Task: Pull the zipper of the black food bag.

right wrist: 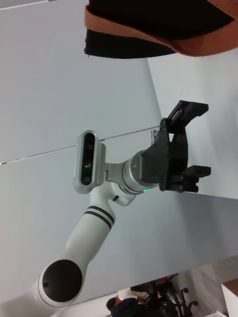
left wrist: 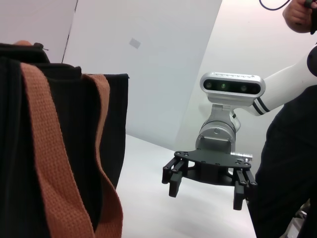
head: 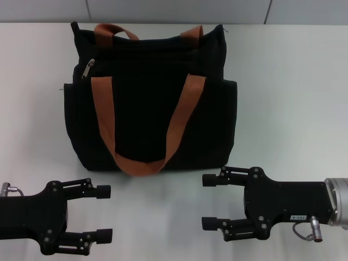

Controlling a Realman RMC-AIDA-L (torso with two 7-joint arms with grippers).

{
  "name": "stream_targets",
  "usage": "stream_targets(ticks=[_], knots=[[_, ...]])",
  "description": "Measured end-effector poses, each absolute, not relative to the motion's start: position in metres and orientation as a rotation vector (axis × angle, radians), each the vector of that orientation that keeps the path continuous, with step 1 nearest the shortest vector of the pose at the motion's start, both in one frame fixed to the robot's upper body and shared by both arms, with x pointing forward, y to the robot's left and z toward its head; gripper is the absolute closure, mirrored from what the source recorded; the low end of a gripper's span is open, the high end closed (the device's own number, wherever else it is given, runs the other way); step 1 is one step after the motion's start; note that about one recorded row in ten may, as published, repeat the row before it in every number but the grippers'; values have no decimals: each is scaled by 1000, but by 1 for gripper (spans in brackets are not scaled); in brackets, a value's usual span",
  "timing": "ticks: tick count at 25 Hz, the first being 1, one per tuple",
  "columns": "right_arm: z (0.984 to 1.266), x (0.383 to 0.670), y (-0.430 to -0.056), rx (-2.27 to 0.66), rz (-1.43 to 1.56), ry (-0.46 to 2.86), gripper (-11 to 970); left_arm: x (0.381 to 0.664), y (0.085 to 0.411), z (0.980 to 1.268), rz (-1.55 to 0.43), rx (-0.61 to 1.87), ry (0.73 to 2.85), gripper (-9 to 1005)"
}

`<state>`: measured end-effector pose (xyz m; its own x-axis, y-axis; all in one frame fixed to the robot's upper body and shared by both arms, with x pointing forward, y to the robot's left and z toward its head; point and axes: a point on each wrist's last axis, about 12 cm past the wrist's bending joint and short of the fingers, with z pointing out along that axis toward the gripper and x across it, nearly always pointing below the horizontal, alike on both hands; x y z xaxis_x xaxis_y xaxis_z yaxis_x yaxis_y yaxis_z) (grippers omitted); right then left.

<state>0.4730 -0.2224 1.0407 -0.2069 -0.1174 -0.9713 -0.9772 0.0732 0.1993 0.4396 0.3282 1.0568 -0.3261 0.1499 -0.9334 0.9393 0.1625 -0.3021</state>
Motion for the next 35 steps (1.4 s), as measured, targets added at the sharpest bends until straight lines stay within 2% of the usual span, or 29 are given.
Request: stream_targets(ticks=[17,21,24,26,30,31,33,35], knots=[[1041,477,-221,-1156,1238,1485,178,440,326,1062,-1264,1047,1584,187],[1041,477,-222,-1146,1235,1488,179,447,325,1081,-1235,933,1398,191],[1041,476,-222,-1143,1233,1489,180,447,325,1081,-1235,933,1398,195],[1040,476,-222,-1140,1233,1491,180,459,336,1096,-998,644,1205,197],[1040,476,-223,-1139,1235,1490,179,462,351,1102,-878,511,1158,202],[1040,476,-223,-1139,1235,1490,179,468,363,1103,-803,476,1191,203],[1041,475,-223,-1138,1237,1488,179,468,363,1103,-803,476,1191,205],[1041,475,-223,-1137,1238,1487,179,483,381,1100,-705,509,1344,207]])
